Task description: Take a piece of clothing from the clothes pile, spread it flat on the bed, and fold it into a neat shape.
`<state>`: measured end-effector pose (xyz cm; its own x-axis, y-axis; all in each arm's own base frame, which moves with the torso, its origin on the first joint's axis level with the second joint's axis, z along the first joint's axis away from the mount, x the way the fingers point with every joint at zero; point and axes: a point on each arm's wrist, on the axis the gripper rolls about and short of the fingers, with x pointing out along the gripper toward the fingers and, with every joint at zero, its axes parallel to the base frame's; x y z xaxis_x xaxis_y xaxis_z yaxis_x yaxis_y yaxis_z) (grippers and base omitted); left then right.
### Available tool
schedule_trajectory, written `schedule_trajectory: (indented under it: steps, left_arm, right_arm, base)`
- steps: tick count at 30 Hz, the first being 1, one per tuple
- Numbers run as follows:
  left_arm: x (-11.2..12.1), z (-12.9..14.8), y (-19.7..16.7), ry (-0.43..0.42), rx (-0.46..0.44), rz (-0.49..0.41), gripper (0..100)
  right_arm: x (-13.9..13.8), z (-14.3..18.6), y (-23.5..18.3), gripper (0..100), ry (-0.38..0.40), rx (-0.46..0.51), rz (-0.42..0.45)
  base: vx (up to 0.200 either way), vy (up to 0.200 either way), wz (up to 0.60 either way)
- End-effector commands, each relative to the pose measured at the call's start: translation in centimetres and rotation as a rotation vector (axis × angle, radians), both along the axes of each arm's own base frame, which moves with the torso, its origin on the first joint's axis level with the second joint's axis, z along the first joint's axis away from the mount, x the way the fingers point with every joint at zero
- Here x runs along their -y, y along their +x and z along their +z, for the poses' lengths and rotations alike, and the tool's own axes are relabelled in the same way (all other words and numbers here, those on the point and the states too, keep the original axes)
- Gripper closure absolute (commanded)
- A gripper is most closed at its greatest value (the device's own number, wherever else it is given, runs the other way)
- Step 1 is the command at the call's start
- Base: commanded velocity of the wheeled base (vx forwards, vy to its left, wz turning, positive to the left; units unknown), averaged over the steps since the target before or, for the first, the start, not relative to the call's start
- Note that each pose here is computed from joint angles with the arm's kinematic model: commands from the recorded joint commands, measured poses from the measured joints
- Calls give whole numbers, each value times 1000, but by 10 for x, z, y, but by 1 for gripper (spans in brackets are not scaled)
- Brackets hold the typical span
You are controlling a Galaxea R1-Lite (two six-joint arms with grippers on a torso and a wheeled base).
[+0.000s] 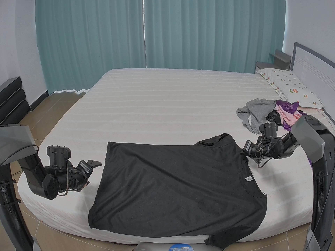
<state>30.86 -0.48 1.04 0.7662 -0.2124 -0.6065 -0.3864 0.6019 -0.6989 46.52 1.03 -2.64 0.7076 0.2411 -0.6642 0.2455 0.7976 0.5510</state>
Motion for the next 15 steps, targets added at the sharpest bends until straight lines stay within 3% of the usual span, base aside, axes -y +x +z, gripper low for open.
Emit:
schedule_trajectory:
  steps: [1, 5, 14, 15]
  left_arm:
    - [0, 5, 34, 6, 43, -1, 0]
    - [0, 9, 83, 4, 37, 0, 0]
    - [9, 1, 134, 9, 107, -22, 0]
    - [9, 2, 140, 8, 118, -21, 0]
  right_arm:
    - [10, 5, -2, 100, -2, 5, -23]
    - [14, 4, -5, 100, -2, -6, -31]
    - [18, -3, -11, 100, -6, -32, -36]
    - [18, -3, -11, 0, -5, -34, -37]
  base:
    - [0, 0, 0]
    - [0, 0, 0]
    - [0, 0, 0]
    - [0, 0, 0]
